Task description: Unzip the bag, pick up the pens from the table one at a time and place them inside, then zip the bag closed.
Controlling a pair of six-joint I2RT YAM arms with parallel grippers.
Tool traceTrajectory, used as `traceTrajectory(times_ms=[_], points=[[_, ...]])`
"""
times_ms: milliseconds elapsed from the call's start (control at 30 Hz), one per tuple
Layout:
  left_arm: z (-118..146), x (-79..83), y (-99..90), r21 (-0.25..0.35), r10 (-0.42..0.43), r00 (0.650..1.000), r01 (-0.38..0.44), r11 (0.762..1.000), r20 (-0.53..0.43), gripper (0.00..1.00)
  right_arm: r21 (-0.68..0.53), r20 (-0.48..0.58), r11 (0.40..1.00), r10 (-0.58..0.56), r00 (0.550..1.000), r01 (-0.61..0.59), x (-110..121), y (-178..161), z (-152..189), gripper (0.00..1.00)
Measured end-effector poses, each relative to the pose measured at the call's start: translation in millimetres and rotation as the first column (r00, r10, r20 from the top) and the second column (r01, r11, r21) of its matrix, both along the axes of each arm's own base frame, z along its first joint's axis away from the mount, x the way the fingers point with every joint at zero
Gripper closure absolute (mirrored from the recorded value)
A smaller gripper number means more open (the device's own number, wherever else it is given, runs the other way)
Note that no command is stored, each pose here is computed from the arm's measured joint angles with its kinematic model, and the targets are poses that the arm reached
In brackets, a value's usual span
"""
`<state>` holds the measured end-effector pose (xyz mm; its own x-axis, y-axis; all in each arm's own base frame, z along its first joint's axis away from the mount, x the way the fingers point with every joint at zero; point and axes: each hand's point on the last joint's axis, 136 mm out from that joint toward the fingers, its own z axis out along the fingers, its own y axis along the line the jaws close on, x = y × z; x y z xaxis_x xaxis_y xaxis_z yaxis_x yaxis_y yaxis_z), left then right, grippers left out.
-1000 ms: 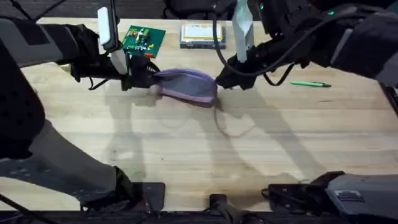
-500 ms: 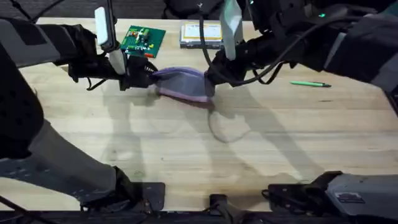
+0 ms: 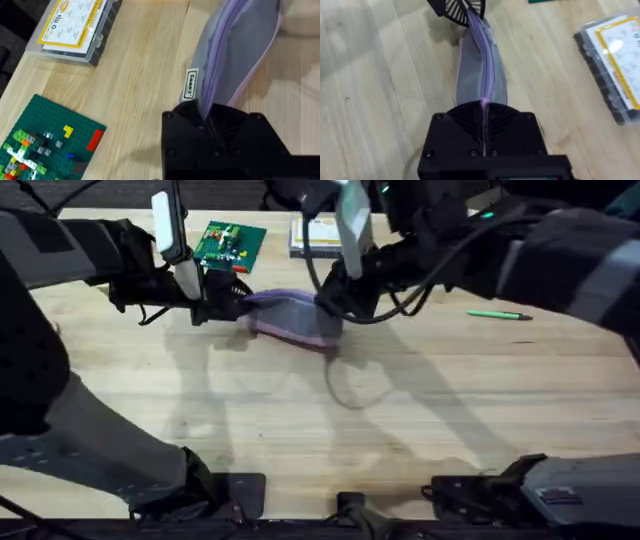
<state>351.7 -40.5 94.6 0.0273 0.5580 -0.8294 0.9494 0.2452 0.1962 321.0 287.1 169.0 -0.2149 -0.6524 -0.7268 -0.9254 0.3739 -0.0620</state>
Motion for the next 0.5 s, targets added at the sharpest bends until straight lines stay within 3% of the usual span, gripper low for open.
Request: traceTrajectory(times_ms=[167, 500], points=[[0.0, -0.1, 0.0, 0.000, 0.000, 1.000, 0.000, 1.000, 0.000, 0.958, -0.010, -0.021, 1.000, 0.006, 1.000, -0.006, 6.2, 6.7, -18.7, 0.971], [0.0, -0.1, 0.0, 0.000, 0.000, 1.000, 0.000, 1.000, 0.000, 0.959, 0.032, 0.040, 0.999, 0.036, 0.999, -0.037, 16.4, 29.1, -17.3, 0.971]])
